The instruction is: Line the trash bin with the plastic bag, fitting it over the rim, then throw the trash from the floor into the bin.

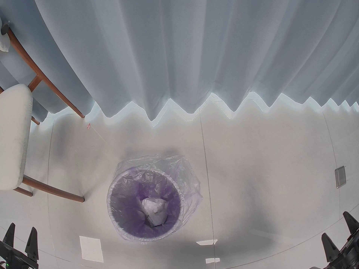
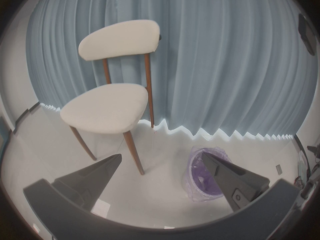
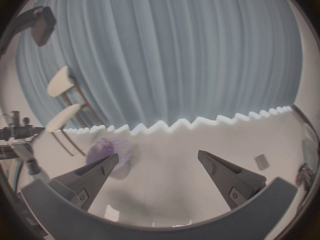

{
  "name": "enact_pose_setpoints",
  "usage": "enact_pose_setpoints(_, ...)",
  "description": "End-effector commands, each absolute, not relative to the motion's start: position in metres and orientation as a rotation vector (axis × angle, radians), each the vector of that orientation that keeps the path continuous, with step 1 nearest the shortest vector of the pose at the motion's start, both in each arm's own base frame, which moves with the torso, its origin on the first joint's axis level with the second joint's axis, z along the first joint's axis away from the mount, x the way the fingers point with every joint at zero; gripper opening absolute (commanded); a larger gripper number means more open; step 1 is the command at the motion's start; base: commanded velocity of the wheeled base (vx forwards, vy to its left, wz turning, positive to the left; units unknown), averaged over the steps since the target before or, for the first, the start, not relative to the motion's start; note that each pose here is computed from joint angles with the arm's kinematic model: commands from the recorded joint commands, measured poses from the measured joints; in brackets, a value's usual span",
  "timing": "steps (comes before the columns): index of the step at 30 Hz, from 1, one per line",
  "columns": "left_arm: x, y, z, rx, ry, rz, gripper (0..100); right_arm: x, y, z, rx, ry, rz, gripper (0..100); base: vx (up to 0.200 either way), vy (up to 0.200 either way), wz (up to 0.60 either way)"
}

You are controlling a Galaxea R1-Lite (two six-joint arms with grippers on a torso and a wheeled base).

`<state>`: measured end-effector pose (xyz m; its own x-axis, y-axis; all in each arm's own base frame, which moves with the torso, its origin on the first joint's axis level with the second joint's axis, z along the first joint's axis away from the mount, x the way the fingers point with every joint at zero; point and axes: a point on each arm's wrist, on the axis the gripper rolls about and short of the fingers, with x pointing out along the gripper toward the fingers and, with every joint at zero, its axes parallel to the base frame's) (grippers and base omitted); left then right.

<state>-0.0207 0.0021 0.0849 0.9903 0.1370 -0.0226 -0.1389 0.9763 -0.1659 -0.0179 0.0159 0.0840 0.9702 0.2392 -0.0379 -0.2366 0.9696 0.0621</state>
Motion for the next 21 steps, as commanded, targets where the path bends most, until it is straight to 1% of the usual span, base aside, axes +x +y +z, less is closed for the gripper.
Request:
enact_pose_setpoints(1,-0.017,0.001,0.082,-0.188,0.078,0.157,100,-0.018,0.018,0.085,0.072,0.09,0.512,100,0.0,0.0,0.0)
enact_pose_setpoints(4,-0.017,0.001,0.082,-0.177,0.077,0.156,100,-0.019,0.018,0.085,0.075,0.085,0.544,100,0.0,0.0,0.0)
enact_pose_setpoints(7,-0.017,0.001,0.082,-0.178,0.082,0.14,100,-0.02,0.017,0.085,0.076,0.097,0.642,100,0.0,0.0,0.0)
enact_pose_setpoints(8,-0.017,0.0,0.082,-0.174,0.082,0.124,100,-0.021,0.016,0.085,0.071,0.098,0.707,100,0.0,0.0,0.0)
enact_pose_setpoints(10,-0.017,0.0,0.082,-0.156,0.08,0.122,100,-0.023,0.015,0.084,0.06,0.084,0.764,100,0.0,0.0,0.0)
enact_pose_setpoints(11,-0.017,0.0,0.082,-0.154,0.08,0.122,100,-0.023,0.015,0.084,0.059,0.081,0.765,100,0.0,0.0,0.0)
enact_pose_setpoints(12,-0.017,0.001,0.082,-0.142,0.077,0.13,100,-0.028,0.015,0.082,0.048,0.019,0.768,100,0.0,0.0,0.0)
enact_pose_setpoints(13,-0.017,0.001,0.082,-0.142,0.074,0.133,100,-0.03,0.015,0.082,0.048,-0.003,0.764,100,0.0,0.0,0.0)
enact_pose_setpoints(15,-0.017,0.001,0.082,-0.14,0.075,0.138,100,-0.03,0.016,0.082,0.067,-0.004,0.765,100,0.0,0.0,0.0)
enact_pose_setpoints(17,-0.017,0.001,0.082,-0.113,0.075,0.147,100,-0.028,0.014,0.082,0.09,-0.018,0.68,100,0.0,0.0,0.0)
enact_pose_setpoints(18,-0.017,0.001,0.082,-0.09,0.076,0.146,100,-0.027,0.013,0.081,0.088,-0.026,0.591,100,0.0,0.0,0.0)
enact_pose_setpoints(19,-0.017,0.001,0.082,-0.09,0.076,0.146,100,-0.027,0.012,0.082,0.087,-0.029,0.578,100,0.0,0.0,0.0)
enact_pose_setpoints(20,-0.017,0.001,0.081,-0.074,0.079,0.14,100,-0.025,0.008,0.081,0.077,-0.039,0.381,100,0.0,0.0,0.0)
enact_pose_setpoints(21,-0.017,0.001,0.081,-0.074,0.079,0.14,100,-0.024,0.007,0.081,0.079,-0.039,0.297,100,0.0,0.0,0.0)
